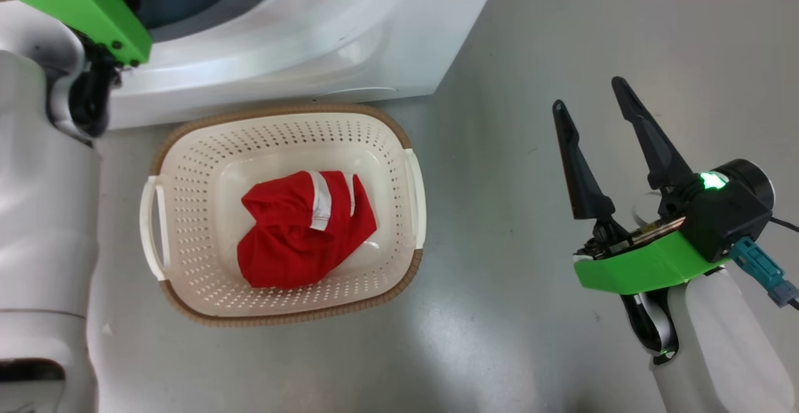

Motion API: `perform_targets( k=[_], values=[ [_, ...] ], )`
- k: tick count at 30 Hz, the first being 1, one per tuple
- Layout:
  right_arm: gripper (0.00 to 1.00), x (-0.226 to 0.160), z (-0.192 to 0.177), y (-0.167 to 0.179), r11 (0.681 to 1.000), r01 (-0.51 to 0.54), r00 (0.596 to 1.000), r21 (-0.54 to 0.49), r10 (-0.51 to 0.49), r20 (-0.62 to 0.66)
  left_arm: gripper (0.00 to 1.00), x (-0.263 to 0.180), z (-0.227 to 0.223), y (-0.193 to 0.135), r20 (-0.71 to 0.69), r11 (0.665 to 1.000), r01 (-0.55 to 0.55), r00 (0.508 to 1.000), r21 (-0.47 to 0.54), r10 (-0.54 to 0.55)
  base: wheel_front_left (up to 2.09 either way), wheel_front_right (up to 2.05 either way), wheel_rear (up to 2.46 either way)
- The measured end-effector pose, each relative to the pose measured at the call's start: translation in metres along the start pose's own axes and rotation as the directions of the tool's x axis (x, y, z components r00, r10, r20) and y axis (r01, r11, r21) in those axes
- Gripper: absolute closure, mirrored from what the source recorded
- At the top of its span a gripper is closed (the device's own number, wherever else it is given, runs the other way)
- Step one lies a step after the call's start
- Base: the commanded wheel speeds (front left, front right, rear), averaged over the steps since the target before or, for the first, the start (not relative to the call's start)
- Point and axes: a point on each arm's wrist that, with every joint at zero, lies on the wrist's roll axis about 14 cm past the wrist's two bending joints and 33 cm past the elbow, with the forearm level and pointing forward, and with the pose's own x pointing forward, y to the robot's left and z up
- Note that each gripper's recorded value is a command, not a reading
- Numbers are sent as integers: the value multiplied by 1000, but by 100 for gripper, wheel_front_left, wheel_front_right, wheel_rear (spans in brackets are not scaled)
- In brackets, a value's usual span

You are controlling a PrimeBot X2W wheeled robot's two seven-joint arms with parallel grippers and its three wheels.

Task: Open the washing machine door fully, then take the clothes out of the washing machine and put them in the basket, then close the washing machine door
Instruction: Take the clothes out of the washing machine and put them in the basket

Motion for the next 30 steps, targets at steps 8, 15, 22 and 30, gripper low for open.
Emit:
perform_targets(
  k=[8, 15, 22, 30],
  values=[
    [0, -1, 0, -4, 1000, 7, 1000, 5, -7, -2, 0, 11, -31, 6, -151, 1000, -22, 988, -13, 20, 0, 0, 0],
    [0, -5, -1, -13, 1000, 29, 1000, -4, -29, -9, 0, 20, -49, 1, -244, 1000, -16, 970, -25, 9, 0, 0, 0],
    [0, -6, 1, -16, 999, 37, 999, -9, -37, -8, 100, 23, -50, -1, -271, 1000, 5, 963, 22, 1, 0, 0, 0],
    [0, -5, 7, -11, 1000, 28, 1000, 10, -29, 10, 100, 20, -22, -6, -147, 998, 18, 989, 58, -9, 0, 0, 0]
  ],
)
